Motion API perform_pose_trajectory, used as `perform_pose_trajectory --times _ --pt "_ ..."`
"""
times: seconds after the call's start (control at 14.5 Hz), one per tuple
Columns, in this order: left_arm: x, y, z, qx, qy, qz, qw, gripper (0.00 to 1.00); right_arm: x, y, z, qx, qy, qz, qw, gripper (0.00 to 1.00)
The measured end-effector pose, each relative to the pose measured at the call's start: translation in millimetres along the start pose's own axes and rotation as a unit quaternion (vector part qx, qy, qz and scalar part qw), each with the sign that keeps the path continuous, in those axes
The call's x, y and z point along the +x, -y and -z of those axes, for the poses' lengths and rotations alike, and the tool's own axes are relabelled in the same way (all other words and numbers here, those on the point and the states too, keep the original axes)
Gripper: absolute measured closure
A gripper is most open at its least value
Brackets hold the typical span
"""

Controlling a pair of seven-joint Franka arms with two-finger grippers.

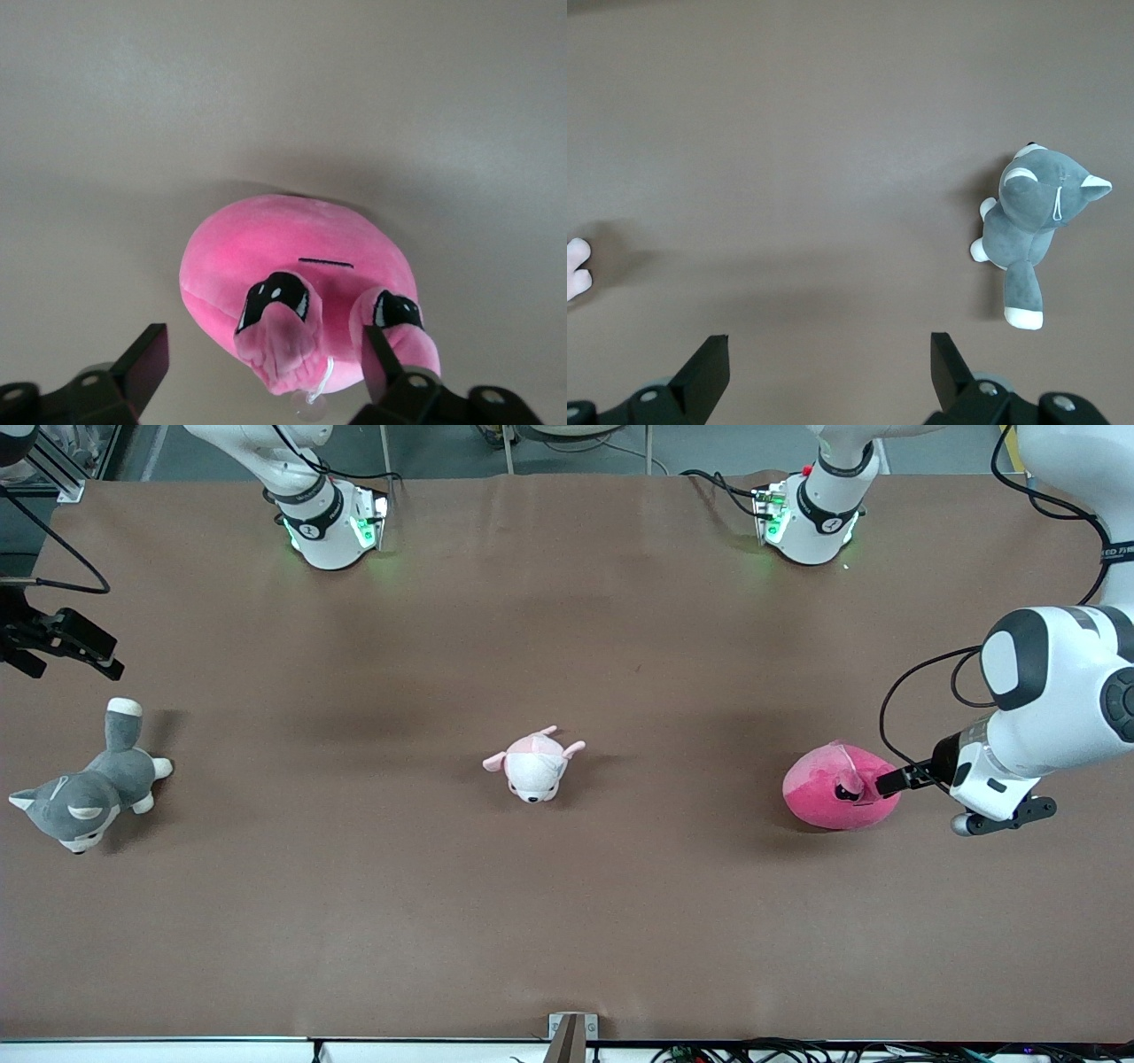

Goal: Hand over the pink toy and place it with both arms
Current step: 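Close the left gripper on the pink plush's ears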

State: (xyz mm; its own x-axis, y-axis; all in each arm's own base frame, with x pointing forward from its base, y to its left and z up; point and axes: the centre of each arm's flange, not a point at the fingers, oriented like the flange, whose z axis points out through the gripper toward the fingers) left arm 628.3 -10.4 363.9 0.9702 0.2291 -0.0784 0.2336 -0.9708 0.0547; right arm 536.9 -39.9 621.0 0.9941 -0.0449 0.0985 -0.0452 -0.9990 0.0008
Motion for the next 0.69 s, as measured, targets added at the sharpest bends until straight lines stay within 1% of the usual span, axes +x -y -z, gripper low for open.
perform_pose_trajectory --times 0.07,0.14,0.28,0.34,0.41,0.48,0.55,0.69 --pt "-1.3 0.4 -2.8 0.001 0.003 0.000 1.000 0.17 0.1 0.3 -0.2 0.000 0.000 0.000 1.000 0.00" --pt "-2.4 0.7 -5.2 0.001 0.005 0.000 1.000 0.17 0.1 0.7 -0.2 0.000 0.000 0.001 1.000 0.00" --pt "-4.0 0.4 -8.4 0.002 0.009 0.000 1.000 0.32 0.1 1.2 -0.2 0.000 0.000 0.001 1.000 0.00" --pt "-4.5 0.0 -9.2 0.002 0.010 -0.001 1.000 0.32 0.1 1.2 -0.2 0.000 0.000 0.001 1.000 0.00" --pt "-4.8 -0.2 -9.7 0.002 0.010 -0.001 1.000 0.38 0.1 1.2 -0.2 0.000 0.000 0.001 1.000 0.00" --pt "-5.2 -1.2 -10.2 0.002 0.011 -0.002 1.000 0.48 0.1 1.3 -0.3 0.000 0.000 0.001 1.000 0.00" --pt "-5.8 -3.1 -10.5 0.002 0.011 -0.004 1.000 0.61 -0.8 1.6 -1.0 0.000 0.005 0.001 1.000 0.00" --pt "-7.1 -7.8 -10.7 0.002 0.011 -0.008 1.000 0.80 -5.0 7.1 -4.6 0.006 0.024 0.005 1.000 0.00"
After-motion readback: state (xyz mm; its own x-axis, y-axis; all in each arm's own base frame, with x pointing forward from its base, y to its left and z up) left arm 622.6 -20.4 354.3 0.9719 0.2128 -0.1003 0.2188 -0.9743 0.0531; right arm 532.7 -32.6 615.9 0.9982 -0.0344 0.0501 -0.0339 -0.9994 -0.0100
